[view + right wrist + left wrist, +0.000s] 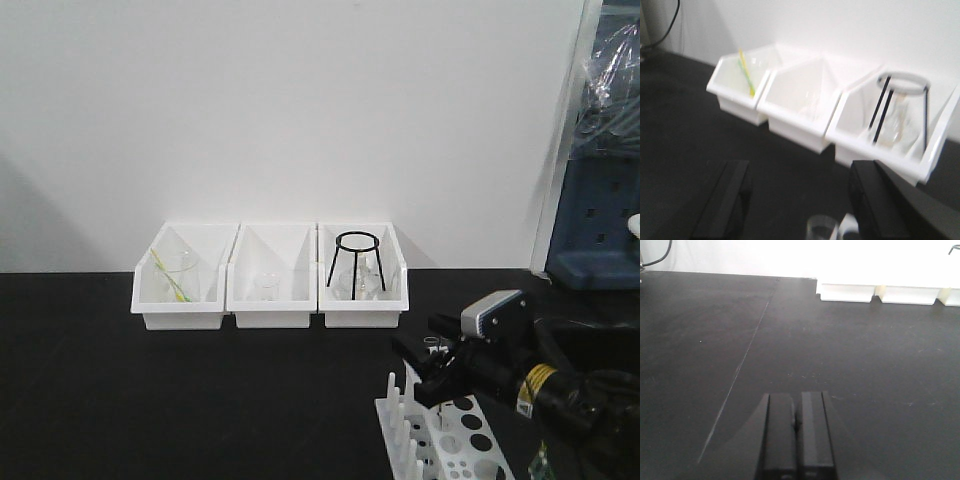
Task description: Flip and reinsert test tube from rack
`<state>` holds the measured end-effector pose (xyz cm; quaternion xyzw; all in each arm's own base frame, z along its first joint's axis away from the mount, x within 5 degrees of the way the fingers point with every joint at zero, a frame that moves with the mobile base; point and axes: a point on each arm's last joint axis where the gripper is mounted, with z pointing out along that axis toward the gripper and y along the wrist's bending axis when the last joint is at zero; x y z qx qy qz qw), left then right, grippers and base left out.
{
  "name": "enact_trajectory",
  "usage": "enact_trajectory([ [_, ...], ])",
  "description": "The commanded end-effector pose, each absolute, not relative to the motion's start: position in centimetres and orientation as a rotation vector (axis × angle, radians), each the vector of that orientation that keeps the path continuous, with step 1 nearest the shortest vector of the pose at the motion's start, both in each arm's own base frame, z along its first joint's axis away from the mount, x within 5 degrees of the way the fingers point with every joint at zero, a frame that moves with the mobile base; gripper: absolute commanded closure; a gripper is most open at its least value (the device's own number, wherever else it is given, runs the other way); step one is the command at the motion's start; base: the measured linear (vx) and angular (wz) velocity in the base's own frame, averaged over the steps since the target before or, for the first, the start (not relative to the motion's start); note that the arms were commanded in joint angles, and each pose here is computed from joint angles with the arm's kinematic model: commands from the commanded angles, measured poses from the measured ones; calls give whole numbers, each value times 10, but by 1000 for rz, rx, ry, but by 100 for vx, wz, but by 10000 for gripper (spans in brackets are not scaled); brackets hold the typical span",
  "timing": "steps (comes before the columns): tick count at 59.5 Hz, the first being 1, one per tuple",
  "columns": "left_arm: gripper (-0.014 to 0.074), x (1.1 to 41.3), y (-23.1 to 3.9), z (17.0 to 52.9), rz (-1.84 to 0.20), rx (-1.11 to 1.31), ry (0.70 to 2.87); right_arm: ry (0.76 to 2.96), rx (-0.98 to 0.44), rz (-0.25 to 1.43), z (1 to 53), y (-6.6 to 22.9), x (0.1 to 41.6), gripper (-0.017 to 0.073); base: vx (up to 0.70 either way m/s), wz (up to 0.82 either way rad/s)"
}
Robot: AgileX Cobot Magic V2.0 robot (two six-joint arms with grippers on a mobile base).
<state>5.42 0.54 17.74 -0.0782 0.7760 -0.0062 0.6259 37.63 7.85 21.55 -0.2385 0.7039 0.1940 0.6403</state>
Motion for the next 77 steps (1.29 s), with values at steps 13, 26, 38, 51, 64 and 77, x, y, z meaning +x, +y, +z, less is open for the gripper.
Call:
enact_trajectory([
  [13, 600, 55, 5, 186, -27, -163, 1682, 1365, -582, 489, 347, 78, 314, 64, 0, 0],
  [26, 600, 55, 5, 186, -27, -163, 1682, 1462, -567, 497, 351, 71, 238, 64, 0, 0],
  [38, 600, 55, 5, 186, -27, -163, 1682, 1529, -448, 458, 334, 59, 188, 65, 0, 0],
  [51, 600, 55, 5, 186, -27, -163, 1682, 1463, -452, 448, 335, 56, 154, 66, 0, 0],
  [64, 600, 55, 5, 186, -27, -163, 1682, 1409, -476, 406, 342, 54, 140, 83, 0, 0],
  [77, 600, 55, 5, 186, -27, -163, 1682, 1440, -276, 335, 347, 39, 138, 239, 0, 0],
])
